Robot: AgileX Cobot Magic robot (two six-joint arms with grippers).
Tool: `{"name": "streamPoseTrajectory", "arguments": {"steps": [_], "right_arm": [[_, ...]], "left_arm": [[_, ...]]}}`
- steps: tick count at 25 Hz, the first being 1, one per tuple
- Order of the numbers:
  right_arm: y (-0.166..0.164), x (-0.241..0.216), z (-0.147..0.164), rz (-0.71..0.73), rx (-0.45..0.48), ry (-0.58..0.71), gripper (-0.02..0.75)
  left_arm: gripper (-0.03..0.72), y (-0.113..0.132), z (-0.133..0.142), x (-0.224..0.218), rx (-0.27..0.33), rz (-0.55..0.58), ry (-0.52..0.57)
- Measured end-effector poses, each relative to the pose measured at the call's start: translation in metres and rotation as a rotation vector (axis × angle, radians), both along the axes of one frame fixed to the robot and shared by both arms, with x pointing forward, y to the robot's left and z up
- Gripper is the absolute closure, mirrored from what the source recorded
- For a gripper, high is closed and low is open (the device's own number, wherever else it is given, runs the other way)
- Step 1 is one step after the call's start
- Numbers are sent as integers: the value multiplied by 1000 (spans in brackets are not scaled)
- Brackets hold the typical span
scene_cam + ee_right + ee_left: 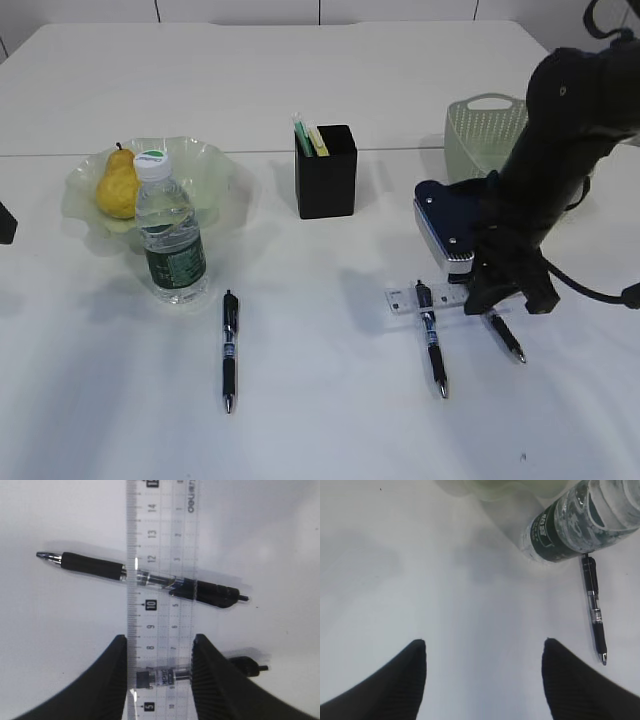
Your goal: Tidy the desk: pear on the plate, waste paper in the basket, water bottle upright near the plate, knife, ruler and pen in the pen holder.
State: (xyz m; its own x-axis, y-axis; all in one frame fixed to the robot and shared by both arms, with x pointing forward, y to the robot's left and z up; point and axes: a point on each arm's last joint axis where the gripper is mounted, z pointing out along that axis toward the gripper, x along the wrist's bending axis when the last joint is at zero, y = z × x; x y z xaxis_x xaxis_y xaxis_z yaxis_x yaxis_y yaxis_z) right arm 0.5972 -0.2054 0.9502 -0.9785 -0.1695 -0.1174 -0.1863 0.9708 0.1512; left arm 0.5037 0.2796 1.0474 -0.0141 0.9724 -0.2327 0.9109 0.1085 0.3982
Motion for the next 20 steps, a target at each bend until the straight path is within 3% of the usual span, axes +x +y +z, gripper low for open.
{"name": "streamPoseTrajectory", "arguments": {"steps": [10,20], "right_arm": [[8,-6,48,-65,144,-107,450],[25,16,77,-239,408,-268,450]], "left_arm": [[178,0,0,0,0,0,0],[178,0,0,-1,-1,-3,10]]}}
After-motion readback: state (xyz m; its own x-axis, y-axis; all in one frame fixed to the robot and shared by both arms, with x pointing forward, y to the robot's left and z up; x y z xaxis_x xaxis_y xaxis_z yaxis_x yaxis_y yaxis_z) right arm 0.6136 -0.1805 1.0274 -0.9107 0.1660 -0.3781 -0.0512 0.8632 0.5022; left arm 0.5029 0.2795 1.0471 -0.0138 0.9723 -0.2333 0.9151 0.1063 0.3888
